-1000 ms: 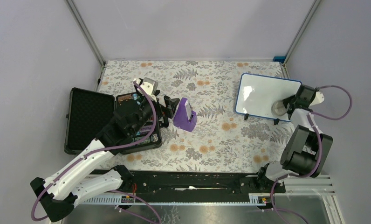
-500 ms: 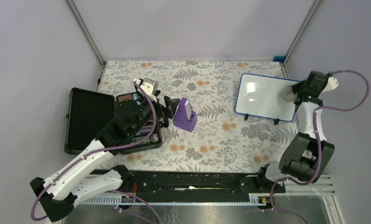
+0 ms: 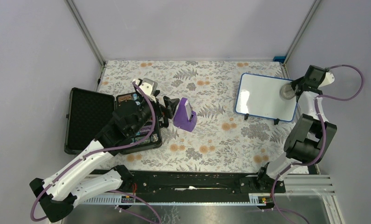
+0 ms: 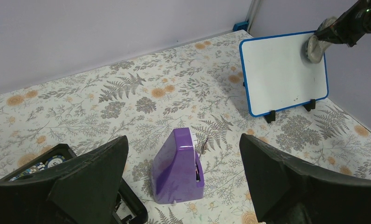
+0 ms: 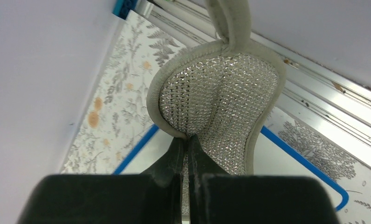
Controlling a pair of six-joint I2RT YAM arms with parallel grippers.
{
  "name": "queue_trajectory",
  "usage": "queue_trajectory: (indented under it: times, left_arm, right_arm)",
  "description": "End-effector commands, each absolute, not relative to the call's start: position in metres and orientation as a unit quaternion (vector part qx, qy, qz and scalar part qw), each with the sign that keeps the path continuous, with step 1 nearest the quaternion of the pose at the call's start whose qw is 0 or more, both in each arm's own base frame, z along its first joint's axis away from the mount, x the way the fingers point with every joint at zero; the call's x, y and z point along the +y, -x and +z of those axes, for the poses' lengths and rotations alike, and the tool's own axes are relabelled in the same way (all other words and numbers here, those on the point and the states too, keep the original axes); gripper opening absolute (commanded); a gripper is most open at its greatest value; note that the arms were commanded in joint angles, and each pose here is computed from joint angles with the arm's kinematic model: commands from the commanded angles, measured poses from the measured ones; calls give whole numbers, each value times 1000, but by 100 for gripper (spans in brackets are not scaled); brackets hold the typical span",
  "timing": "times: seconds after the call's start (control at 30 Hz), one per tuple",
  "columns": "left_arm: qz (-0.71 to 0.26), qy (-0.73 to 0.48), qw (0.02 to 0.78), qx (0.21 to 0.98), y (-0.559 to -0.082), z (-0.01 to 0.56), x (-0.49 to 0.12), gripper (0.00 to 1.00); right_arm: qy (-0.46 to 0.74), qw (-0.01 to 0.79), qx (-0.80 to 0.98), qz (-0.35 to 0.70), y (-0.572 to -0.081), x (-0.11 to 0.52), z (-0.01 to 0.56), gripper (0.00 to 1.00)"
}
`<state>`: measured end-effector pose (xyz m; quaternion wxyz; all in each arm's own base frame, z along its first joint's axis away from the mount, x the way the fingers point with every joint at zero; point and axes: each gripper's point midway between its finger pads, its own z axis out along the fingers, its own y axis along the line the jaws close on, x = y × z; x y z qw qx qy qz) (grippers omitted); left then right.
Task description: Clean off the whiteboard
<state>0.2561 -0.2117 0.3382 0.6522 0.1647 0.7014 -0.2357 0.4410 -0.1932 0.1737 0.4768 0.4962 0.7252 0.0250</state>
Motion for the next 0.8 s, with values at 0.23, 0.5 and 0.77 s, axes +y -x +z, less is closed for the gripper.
queue_trajectory:
  times: [0.23,0.5,0.77]
  left_arm:
    - [-250,-157,672,679,-252,355,-210,99]
    - [-254,-159,671,678,-250,355,-211,99]
    - [-253,-160,669,680,-251,354,-212,99]
  right_arm:
    - [-513,419,748,-43,-354,-175,87,0]
    - [-502,428,751,-29,-324,-155,97,0]
    - [-463,499,731,41,-375,-151,184,0]
